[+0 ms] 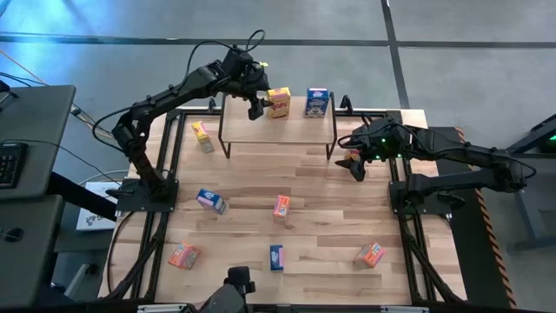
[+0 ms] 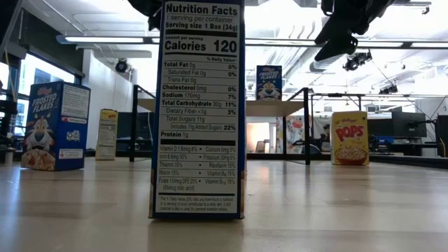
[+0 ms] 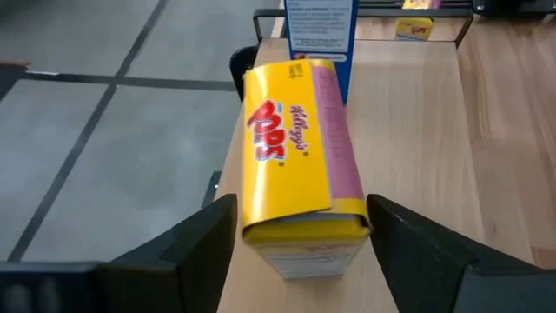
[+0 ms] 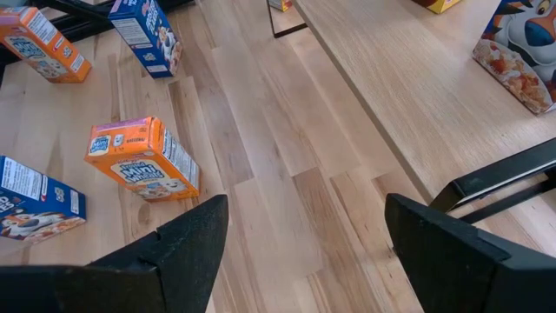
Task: Stack cereal on shelf
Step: Put the bottom yellow cereal box on the shelf, then put the bottom right orange cereal box on the shelf
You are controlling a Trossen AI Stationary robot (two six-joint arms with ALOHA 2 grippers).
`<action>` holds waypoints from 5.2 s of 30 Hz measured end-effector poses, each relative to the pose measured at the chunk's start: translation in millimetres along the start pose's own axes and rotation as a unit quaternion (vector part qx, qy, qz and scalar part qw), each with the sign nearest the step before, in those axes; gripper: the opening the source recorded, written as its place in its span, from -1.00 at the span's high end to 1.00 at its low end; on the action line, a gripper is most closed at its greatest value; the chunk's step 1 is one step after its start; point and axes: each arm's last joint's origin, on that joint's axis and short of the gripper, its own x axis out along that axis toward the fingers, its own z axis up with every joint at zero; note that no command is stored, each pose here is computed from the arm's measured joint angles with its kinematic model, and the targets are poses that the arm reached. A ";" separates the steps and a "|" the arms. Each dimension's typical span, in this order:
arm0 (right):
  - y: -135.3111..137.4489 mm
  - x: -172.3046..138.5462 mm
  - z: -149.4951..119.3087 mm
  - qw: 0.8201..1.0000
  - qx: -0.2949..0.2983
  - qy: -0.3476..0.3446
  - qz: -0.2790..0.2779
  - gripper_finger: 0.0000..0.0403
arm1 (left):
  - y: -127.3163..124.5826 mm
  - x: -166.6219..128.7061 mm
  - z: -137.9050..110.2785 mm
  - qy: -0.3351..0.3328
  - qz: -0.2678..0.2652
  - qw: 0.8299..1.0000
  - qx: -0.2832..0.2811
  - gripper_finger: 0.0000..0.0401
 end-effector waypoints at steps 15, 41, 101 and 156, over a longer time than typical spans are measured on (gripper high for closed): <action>0.0 0.0 0.0 1.000 0.000 0.000 0.000 -0.50 | 0.9 -2.7 -1.6 0.024 0.032 0.999 -0.007 -0.23; 0.0 0.0 0.0 1.000 0.000 0.000 0.000 -0.50 | -57.3 -95.2 24.3 0.005 0.059 0.998 -0.017 -0.23; 11.3 -2.2 -1.7 0.980 -0.034 0.024 0.194 -0.50 | -179.5 -125.0 30.4 0.072 -0.010 0.992 -0.098 -0.23; 165.6 -33.1 -70.5 0.912 -0.277 0.196 0.230 -0.50 | -177.8 -124.2 34.2 0.052 0.008 0.993 -0.103 -0.23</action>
